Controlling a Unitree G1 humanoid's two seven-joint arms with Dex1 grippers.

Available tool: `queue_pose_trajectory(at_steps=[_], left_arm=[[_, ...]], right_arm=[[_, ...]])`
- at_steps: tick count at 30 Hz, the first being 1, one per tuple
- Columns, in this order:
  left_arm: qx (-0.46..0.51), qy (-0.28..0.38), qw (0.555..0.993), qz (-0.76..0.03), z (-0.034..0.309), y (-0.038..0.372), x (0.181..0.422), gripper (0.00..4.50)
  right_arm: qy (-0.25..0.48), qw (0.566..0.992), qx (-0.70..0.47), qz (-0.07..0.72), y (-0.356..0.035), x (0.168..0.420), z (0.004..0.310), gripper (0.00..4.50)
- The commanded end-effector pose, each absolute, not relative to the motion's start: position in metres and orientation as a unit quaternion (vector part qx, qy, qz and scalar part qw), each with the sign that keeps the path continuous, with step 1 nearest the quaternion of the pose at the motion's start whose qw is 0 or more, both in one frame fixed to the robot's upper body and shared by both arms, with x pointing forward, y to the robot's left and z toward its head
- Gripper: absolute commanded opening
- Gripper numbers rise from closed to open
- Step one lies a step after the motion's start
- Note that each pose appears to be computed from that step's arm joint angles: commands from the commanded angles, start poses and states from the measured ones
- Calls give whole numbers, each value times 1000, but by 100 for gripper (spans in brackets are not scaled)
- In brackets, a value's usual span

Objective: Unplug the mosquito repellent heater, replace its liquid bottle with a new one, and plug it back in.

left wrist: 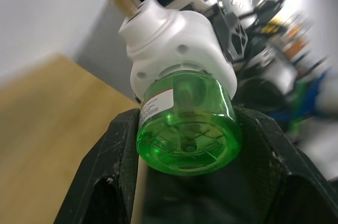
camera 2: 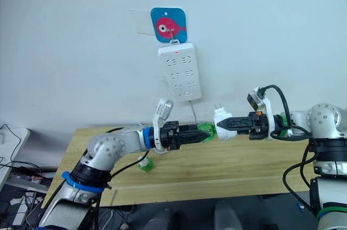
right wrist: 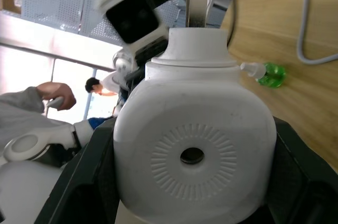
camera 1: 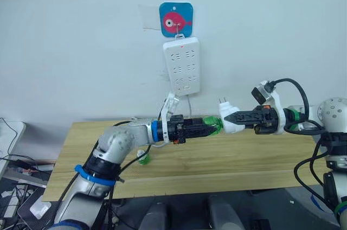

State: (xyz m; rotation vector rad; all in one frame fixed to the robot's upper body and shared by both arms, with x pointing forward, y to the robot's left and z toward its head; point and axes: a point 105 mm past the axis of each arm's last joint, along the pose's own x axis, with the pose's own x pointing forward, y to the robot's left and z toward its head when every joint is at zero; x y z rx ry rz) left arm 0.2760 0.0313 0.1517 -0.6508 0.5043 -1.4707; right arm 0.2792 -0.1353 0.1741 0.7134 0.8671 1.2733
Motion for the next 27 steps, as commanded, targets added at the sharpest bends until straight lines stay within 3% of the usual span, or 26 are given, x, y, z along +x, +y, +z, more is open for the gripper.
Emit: queue_pose_trajectory(at_steps=[1, 9, 16, 22, 27], left_arm=[[-333, 260, 661, -620, 151, 43, 285, 228], [-349, 266, 666, -603, 152, 41, 291, 228], [-340, 241, 679, -604, 155, 50, 295, 441], [-321, 200, 703, -603, 169, 63, 299, 446], [-171, 126, 749, -627, 178, 65, 287, 446]], right_arm=[[374, 662, 305, 573, -135, 277, 181, 299], [373, 665, 309, 569, -139, 277, 181, 299], [367, 669, 317, 563, -140, 282, 183, 299], [364, 675, 323, 555, -143, 284, 182, 299], [358, 681, 331, 546, -146, 290, 182, 299]])
